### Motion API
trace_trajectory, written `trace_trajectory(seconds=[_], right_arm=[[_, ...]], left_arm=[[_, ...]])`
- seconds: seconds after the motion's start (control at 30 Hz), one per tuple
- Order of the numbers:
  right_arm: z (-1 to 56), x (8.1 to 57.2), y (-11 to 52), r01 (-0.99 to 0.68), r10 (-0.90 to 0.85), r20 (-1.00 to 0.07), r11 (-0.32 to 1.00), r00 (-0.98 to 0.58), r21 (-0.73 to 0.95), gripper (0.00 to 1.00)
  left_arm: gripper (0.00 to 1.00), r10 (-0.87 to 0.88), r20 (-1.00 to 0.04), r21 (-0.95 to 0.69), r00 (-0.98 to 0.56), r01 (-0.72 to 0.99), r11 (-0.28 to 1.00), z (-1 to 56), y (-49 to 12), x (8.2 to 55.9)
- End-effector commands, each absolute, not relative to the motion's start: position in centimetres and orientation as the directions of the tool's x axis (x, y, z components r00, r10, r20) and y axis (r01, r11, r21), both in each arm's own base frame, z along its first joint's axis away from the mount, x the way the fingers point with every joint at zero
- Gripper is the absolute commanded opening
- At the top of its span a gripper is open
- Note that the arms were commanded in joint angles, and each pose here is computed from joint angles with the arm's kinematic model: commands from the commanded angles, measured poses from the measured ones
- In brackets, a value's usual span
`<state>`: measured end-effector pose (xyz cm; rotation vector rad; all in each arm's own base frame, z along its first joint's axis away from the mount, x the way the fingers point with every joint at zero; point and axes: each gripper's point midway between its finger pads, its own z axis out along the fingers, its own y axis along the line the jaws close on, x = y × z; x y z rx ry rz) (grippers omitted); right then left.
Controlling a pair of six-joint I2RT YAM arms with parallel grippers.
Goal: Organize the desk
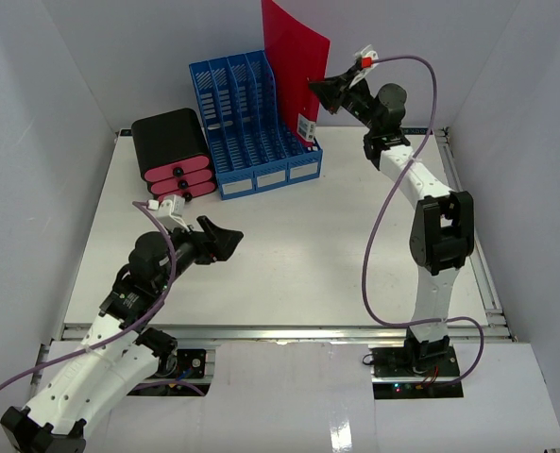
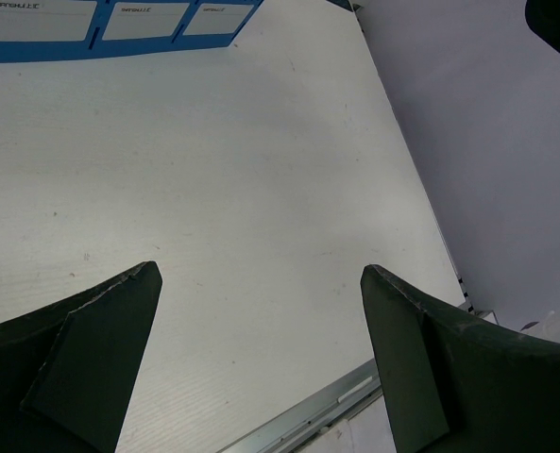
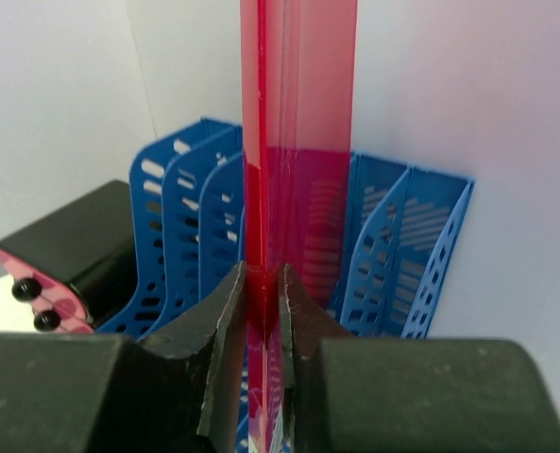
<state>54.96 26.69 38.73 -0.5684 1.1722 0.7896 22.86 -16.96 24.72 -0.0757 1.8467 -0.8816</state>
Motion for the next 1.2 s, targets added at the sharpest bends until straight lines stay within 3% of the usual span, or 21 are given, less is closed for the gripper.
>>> trace_trajectory(seconds=[0.0, 0.37, 1.17], right_arm=[[39.1, 54.1, 27.3, -0.813, 0.271, -0.924, 0.578, 0.271, -0.069, 0.08], [37.2, 52.3, 28.7, -0.877, 0.349, -0.889, 0.469, 0.296, -0.108, 0.08], [36.8, 53.0, 29.9, -0.888, 0.393, -0.862, 0.441, 0.32, -0.129, 0.08]], left_arm=[[0.98, -0.43, -0.776, -0.6, -0.463, 0.328, 0.73, 24.3, -16.9, 22.8], [0.98, -0.417, -0.777, -0.594, -0.472, 0.327, 0.736, 24.4, -17.2, 23.3], [0.98, -0.401, -0.777, -0.585, -0.485, 0.324, 0.743, 24.3, -17.5, 23.7]])
